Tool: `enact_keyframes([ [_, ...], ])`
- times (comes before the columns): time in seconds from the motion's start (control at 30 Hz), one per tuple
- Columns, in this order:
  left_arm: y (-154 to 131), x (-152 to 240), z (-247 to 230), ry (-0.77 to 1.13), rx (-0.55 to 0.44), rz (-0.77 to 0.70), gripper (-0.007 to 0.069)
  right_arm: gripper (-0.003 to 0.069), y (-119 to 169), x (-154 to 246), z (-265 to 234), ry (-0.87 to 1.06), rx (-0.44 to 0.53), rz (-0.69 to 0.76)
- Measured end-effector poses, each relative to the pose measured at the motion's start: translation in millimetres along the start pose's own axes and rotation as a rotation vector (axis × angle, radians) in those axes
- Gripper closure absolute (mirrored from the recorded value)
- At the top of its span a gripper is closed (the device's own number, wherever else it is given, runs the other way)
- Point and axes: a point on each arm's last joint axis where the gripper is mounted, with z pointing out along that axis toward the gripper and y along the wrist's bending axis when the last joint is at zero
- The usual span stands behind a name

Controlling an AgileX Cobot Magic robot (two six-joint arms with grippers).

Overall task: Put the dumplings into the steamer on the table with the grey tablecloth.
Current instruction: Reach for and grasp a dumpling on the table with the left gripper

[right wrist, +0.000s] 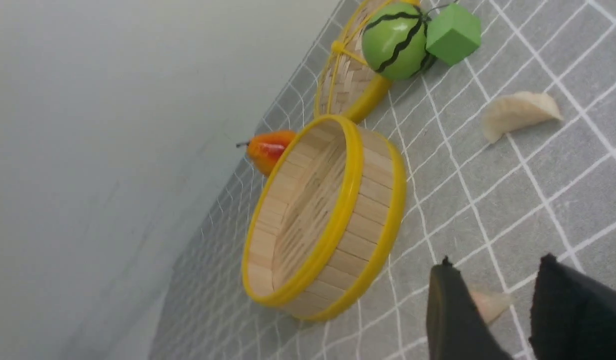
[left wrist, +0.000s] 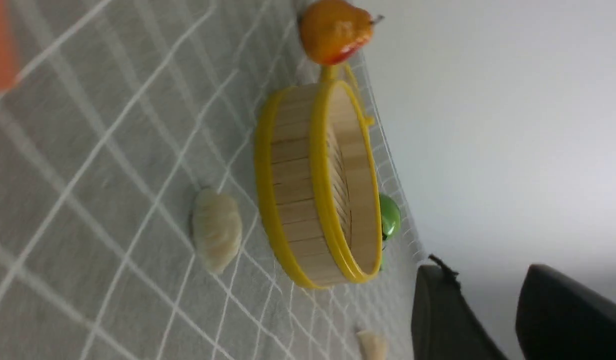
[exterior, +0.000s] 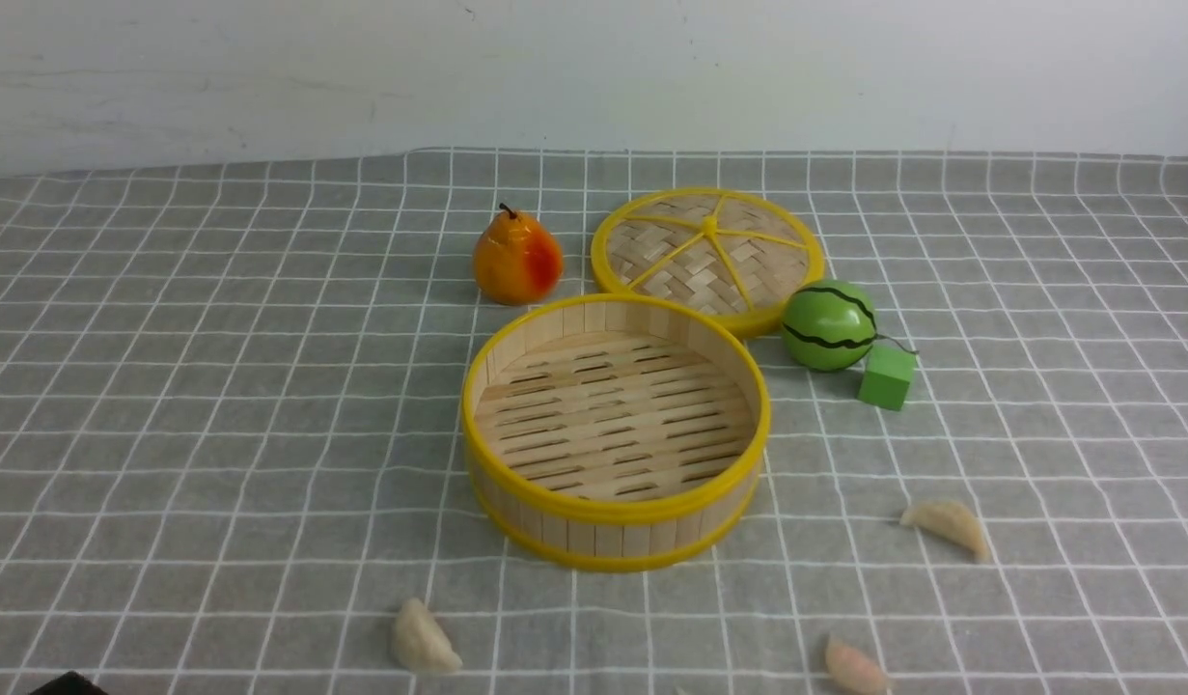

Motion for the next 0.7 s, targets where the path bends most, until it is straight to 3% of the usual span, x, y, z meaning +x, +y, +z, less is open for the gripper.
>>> enact_keyframes([
  [0.1, -29, -12, -3, 0.084, -0.094, 0.248, 0.0512, 0.0478, 21, -12, -4, 0.003, -0.016, -0.158],
  [0.17, -39, -23, 1, 0.129, -0.189, 0.353, 0.06, 0.0552, 32, -22, -1, 0.015, 0.017, -0.255],
  [0.23, -48, -35, 7, 0.19, -0.302, 0.44, 0.0639, 0.0621, 46, -36, 6, 0.058, 0.068, -0.359],
  [0.3, -57, -49, 15, 0.267, -0.425, 0.54, 0.0639, 0.0676, 61, -51, 20, 0.154, 0.129, -0.503],
  [0.37, -61, -54, 17, 0.312, -0.469, 0.578, 0.0639, 0.0678, 67, -58, 29, 0.216, 0.155, -0.559],
  [0.47, -68, -63, 31, 0.507, -0.617, 0.687, 0.0639, 0.0678, 86, -73, 55, 0.492, 0.197, -0.678],
  [0.6, -70, -63, 56, 0.68, -0.704, 0.802, 0.0628, 0.0678, 98, -67, 80, 0.728, 0.142, -0.745],
  [0.7, -69, -52, 84, 0.812, -0.727, 0.916, 0.0529, 0.0678, 104, -49, 94, 0.89, 0.075, -0.83],
])
